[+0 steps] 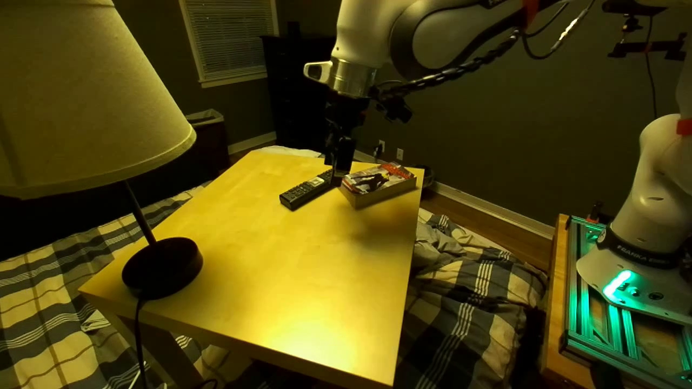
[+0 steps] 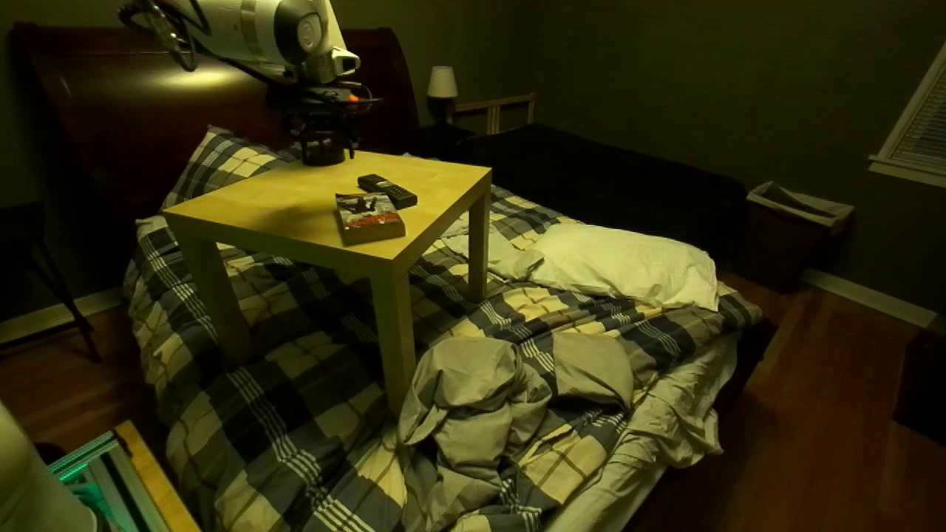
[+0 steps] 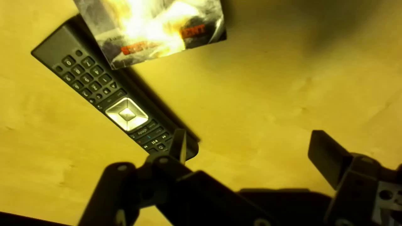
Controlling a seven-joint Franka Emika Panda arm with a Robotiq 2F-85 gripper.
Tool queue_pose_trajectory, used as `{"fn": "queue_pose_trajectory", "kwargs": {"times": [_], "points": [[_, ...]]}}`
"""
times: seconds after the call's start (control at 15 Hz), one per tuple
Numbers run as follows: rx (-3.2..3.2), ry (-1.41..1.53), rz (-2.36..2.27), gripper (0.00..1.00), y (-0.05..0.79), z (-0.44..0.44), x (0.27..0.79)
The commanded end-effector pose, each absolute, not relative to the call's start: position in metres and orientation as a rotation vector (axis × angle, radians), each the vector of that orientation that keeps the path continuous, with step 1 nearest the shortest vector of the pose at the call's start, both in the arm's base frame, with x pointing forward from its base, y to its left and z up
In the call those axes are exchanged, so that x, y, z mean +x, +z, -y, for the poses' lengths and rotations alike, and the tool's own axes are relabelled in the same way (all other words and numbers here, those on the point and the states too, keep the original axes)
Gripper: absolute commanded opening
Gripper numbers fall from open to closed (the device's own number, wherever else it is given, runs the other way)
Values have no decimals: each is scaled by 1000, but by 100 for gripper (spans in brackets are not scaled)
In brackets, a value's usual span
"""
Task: Lift the remote, spin it and put it back on the table
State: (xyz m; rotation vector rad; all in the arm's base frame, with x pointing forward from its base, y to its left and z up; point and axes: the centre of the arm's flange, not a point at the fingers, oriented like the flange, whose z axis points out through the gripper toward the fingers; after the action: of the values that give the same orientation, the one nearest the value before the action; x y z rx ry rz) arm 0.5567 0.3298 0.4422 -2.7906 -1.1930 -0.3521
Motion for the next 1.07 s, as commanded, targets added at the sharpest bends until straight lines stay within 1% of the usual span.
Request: {"fn": "queue_pose_trajectory", "kwargs": {"times": [0.0,0.33,0.4,0.6,1.0], "points": [[-2740,-214,1458,100,440,-354,613],[-2646,-58,1808,100,440,-349,649],[-2692,-95,1668,100,436,-334,617],[-2656,-87,1746,100,434,-336,630],[-2653,-88,1802,100,435,-337,634]]}}
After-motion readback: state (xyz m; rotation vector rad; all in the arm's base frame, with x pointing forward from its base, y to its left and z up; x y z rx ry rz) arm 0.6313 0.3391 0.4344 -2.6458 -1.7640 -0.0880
